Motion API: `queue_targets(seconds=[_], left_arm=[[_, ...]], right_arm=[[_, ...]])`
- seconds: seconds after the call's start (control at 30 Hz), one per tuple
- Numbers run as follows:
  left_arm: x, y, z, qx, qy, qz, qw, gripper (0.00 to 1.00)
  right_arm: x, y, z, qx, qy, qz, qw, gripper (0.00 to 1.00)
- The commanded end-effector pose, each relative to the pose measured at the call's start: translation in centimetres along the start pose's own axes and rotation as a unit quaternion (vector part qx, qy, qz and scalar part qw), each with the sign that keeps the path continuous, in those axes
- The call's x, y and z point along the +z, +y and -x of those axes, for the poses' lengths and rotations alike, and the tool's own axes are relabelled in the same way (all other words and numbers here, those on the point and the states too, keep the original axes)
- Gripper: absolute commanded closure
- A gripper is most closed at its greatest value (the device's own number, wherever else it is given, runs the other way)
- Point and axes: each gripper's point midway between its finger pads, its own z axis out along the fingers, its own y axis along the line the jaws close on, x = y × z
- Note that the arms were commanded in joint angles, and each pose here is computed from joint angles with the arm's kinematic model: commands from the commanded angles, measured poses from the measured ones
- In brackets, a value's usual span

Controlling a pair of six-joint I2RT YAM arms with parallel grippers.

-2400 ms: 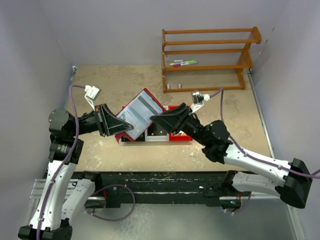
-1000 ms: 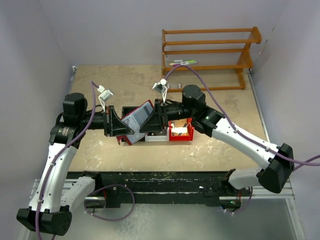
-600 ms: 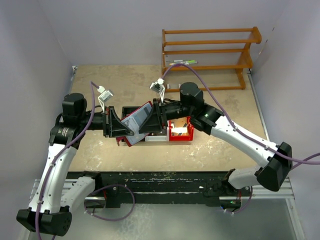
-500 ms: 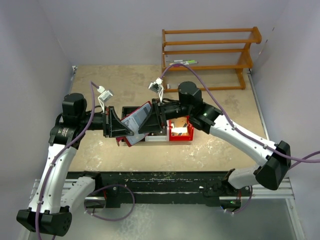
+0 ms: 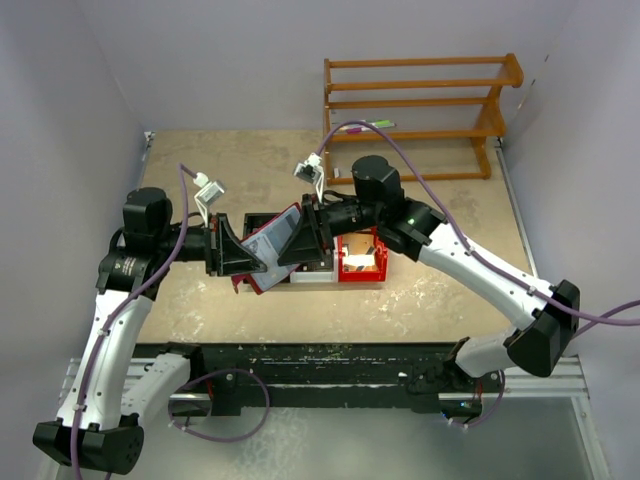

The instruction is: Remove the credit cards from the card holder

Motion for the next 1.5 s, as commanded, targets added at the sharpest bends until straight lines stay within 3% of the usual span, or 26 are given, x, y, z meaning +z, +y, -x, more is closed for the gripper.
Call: queue_targets(seconds=[0.0,0.33,0.73,0.9,1.0,1.27,1.47], left_arm=[[-0.6,-3.2,0.6,0.050,0.002,-0.043,0.998,1.00],[-0.6,-3.2,0.6,0.051,0.000,-0.039,0.998,1.00],[-0.3,-1.3,1.0,0.036,-0.011,-0.003,0.999,1.00],[-0.2,-0.9,1.2,0.025,-0.016,0.003,1.000,0.92],[-0.1,-0.8,1.1,0.016,-0.015,-0.004,1.000,0.88],[-0.3,-2.2,0.8,0.022,-0.012,-0.033,0.999,0.86],[-0.4,-2.9,1.0,0.021,-0.013,-0.041,0.999,0.91]], right_arm=[[-0.4,-0.7,1.1,-0.019,-0.012,-0.020,1.000,0.63],[-0.2,-0.5,1.4,-0.015,-0.016,-0.009,1.000,0.65],[1.2,0.2,1.9,0.013,-0.079,0.065,0.995,0.87],[0.9,0.6,1.7,0.020,-0.098,0.082,0.992,0.91],[0.8,0.6,1.1,0.030,-0.096,0.082,0.992,1.00],[0.0,1.1,0.9,0.040,-0.115,0.090,0.988,1.00],[-0.6,0.9,1.0,0.039,-0.126,0.077,0.988,1.00]])
